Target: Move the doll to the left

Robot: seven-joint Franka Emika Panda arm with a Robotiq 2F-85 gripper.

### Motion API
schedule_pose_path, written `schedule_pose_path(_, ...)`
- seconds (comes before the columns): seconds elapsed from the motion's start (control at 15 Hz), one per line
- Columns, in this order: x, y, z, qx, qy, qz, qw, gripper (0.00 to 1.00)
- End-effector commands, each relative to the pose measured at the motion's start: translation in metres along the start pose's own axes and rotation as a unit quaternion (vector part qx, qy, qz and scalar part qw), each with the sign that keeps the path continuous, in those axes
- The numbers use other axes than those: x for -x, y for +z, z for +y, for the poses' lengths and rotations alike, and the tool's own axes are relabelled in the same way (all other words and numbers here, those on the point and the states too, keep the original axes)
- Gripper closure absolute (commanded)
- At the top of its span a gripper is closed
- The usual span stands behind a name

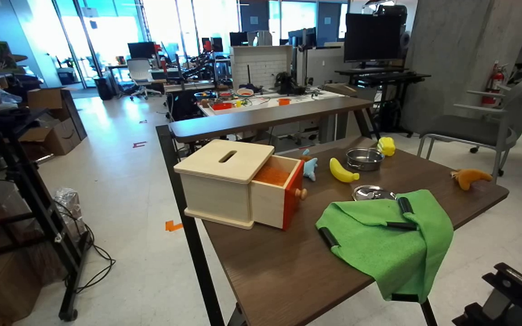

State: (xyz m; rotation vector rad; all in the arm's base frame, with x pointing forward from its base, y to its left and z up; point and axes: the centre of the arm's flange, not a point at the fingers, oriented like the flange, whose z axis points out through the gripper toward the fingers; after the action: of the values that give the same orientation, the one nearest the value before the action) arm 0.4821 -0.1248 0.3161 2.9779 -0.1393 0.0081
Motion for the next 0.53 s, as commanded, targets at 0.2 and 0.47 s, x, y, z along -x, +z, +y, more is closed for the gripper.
schedule_pose_path(0.2, -0.081, 0.097, -0.005, -0.020, 0.020, -0.049, 0.9984, 0.00)
schedule_pose_path(0.47, -0.103, 0.146, -0.020, -0.036, 0.018, -0.075, 0.9963, 0.00)
